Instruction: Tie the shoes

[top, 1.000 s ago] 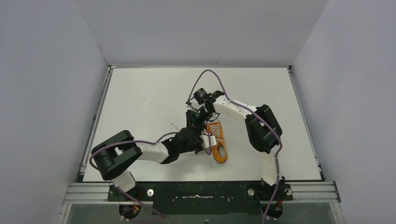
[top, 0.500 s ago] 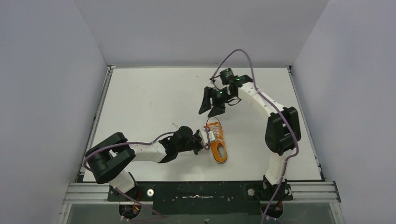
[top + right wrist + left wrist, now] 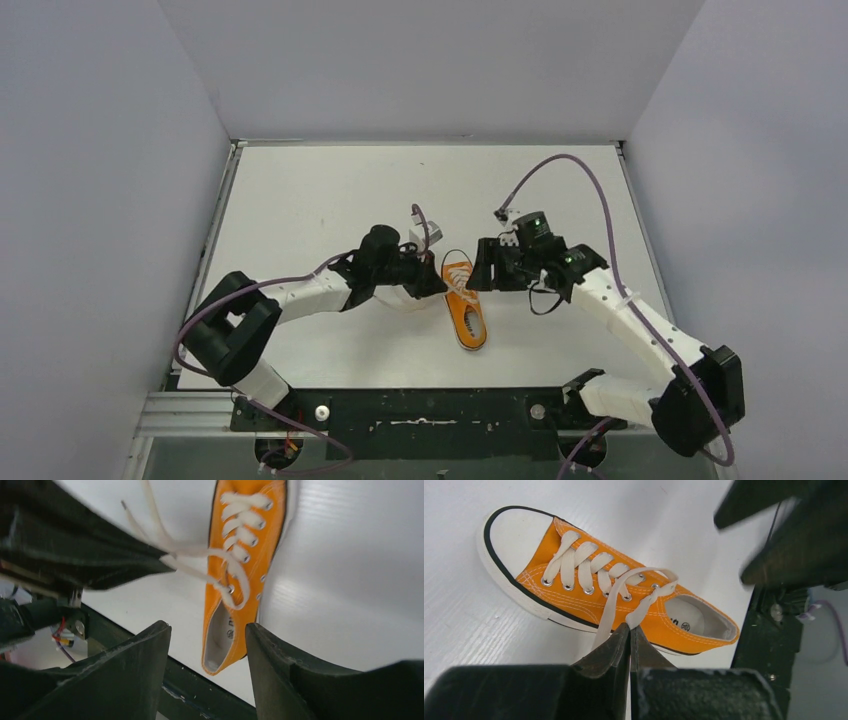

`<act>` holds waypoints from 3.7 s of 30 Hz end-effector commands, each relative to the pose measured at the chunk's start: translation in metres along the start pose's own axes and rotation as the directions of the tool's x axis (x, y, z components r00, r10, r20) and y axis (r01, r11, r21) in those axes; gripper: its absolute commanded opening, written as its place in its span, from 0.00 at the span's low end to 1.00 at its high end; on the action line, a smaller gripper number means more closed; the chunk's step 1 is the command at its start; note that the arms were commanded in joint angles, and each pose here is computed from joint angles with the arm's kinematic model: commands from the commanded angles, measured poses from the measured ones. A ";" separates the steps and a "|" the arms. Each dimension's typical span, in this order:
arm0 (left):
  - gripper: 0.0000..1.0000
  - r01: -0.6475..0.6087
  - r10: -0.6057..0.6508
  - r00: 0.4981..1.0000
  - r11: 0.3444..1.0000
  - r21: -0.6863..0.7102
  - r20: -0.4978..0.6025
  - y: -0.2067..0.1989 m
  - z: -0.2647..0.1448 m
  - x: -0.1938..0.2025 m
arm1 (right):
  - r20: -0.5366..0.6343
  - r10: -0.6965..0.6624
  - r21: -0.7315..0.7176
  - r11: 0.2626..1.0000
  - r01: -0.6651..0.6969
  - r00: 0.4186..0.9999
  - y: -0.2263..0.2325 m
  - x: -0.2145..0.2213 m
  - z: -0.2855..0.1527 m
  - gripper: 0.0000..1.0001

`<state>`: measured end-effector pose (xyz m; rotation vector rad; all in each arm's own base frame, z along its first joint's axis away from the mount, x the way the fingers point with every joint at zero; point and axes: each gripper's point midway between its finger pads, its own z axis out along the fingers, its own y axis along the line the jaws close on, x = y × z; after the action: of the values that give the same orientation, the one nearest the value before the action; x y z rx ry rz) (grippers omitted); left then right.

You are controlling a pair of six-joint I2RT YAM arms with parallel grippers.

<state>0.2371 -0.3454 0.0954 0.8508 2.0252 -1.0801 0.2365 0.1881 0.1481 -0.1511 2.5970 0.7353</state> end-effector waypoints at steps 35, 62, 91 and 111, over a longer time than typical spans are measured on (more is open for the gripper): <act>0.00 0.449 -0.370 0.863 0.874 0.185 -0.344 0.001 0.004 -0.001 | 0.196 -0.966 0.021 -0.167 0.986 -0.168 0.122 0.035 0.166 0.59; 0.00 0.471 -0.423 0.871 0.862 0.184 -0.250 0.003 0.001 -0.024 | 0.245 -0.722 -0.232 0.605 0.762 0.647 0.152 0.068 0.070 0.00; 0.00 0.447 -0.421 0.884 0.888 0.105 -0.204 0.004 -0.003 -0.026 | 0.205 0.462 0.674 0.572 -0.467 0.863 -0.084 0.065 0.004 0.00; 0.00 0.464 -0.412 0.873 0.866 0.185 -0.263 -0.016 -0.002 -0.025 | 0.130 -0.430 -0.196 0.872 0.448 0.894 0.014 0.013 0.025 0.53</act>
<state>0.2371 -0.3502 0.0976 0.5600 2.4728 -1.5344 0.1985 0.1958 0.1315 -0.5627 2.4719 0.6425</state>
